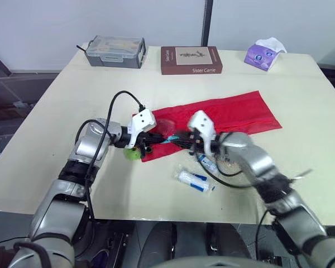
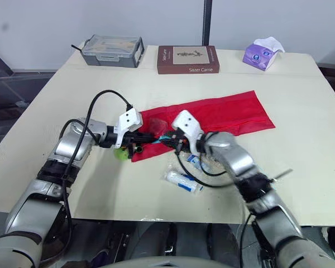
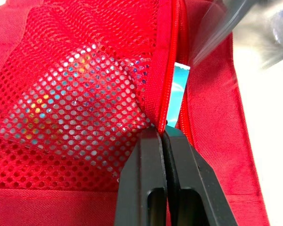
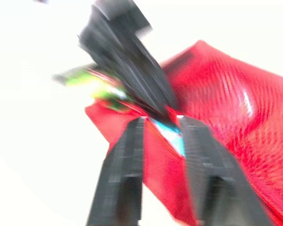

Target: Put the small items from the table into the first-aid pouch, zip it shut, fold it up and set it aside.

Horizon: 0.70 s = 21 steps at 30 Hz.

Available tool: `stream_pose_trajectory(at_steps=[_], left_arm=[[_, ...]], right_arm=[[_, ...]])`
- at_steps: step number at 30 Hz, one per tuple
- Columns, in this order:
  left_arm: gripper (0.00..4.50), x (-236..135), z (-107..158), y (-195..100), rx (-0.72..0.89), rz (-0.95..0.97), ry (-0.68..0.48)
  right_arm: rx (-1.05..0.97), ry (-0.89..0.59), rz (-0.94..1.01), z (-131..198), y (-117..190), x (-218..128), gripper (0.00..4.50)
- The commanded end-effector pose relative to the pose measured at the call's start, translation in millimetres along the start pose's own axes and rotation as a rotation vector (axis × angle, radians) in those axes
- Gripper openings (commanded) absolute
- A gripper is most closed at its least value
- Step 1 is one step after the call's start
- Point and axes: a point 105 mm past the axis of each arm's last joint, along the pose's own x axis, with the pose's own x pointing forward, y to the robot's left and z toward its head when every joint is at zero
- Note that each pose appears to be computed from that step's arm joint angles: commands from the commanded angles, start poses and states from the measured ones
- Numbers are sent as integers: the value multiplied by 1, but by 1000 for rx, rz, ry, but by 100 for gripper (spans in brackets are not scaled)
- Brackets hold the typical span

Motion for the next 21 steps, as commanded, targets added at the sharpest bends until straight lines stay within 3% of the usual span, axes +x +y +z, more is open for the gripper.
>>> stream_pose_trajectory(at_steps=[1, 3, 8, 11, 19, 21], left_arm=[[0, -16, -2, 13, 77, 31, 1], [0, -22, -6, 17, 84, 41, -16], [0, -42, -23, 27, 138, 68, -13], [0, -50, -27, 34, 173, 95, -7], [0, -76, -28, 45, 163, 118, -15], [59, -86, -27, 47, 97, 114, -38]], right_arm=[[-129, -82, -29, 39, 11, -62, 296], [-158, -68, -81, 44, 15, -96, 389], [-219, 28, -205, 49, 14, -181, 389], [-227, 76, -273, 53, 14, -215, 389], [-202, 92, -267, 68, 29, -239, 389], [-187, 95, -267, 66, 33, -243, 401]])
